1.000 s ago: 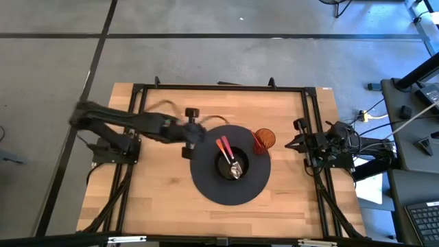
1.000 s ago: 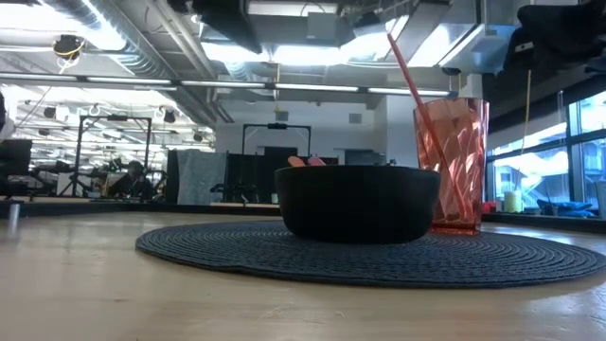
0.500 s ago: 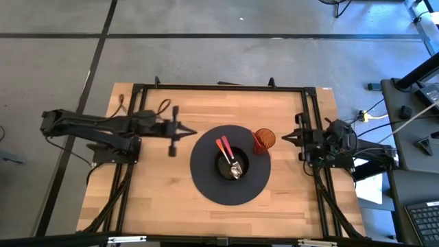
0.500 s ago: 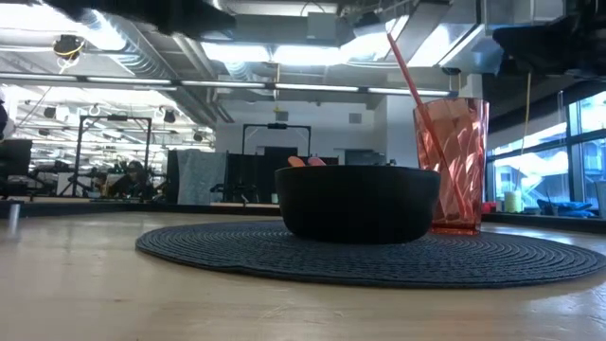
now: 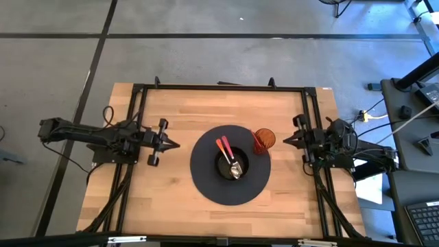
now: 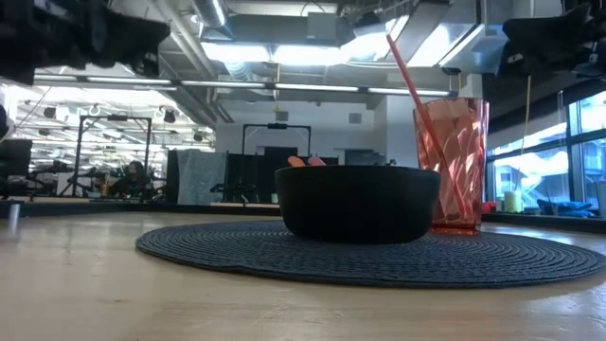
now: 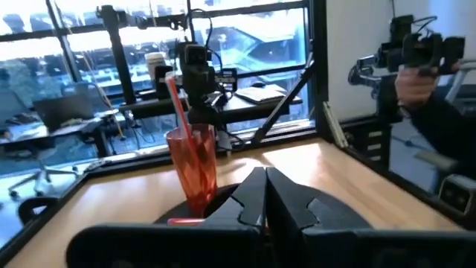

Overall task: Pick & Place Utensil
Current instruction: Return to Home Position

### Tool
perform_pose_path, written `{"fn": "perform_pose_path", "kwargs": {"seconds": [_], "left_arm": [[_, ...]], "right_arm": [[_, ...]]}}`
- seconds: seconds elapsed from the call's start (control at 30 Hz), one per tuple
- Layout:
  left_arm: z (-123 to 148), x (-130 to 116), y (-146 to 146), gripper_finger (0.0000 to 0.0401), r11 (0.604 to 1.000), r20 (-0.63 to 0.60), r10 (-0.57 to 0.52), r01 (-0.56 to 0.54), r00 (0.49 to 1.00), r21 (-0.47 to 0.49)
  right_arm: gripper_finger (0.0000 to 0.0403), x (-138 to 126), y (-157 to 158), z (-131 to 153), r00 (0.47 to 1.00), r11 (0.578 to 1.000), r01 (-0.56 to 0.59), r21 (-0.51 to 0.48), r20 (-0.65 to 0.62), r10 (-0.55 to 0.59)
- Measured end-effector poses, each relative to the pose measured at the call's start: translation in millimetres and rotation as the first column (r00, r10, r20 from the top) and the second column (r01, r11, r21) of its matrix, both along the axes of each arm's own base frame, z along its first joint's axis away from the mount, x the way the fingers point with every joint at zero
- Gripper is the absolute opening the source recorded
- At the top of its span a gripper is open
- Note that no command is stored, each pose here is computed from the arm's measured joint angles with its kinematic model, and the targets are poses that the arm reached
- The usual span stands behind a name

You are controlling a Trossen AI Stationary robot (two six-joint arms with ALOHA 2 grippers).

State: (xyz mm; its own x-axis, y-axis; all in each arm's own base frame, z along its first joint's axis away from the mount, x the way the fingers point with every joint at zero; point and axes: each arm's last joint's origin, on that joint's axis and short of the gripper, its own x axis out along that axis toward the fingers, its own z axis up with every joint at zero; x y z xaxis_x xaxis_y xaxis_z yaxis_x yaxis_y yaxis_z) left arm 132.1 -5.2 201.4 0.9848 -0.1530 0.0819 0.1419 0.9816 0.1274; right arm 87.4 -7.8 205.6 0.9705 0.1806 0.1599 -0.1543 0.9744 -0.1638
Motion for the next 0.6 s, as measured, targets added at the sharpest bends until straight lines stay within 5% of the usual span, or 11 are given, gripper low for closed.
{"fn": "perform_pose_path", "kwargs": {"seconds": [0.4, 0.6], "left_arm": [[-8, -26, -2, 0.0001, 1.0, 0.032, 0.018, -0.018, 0.999, 0.004], [-18, -32, -4, 0.0001, 0.998, -0.066, -0.003, -0.001, 0.998, -0.063]], "right_arm": [[0.0002, 0, 0, 0, 1.0, 0.999, -0.007, 0.045, -0.008, 0.008], [0.0002, 1, 0, -3, 1.0, 0.997, -0.013, 0.078, -0.011, 0.014]]}}
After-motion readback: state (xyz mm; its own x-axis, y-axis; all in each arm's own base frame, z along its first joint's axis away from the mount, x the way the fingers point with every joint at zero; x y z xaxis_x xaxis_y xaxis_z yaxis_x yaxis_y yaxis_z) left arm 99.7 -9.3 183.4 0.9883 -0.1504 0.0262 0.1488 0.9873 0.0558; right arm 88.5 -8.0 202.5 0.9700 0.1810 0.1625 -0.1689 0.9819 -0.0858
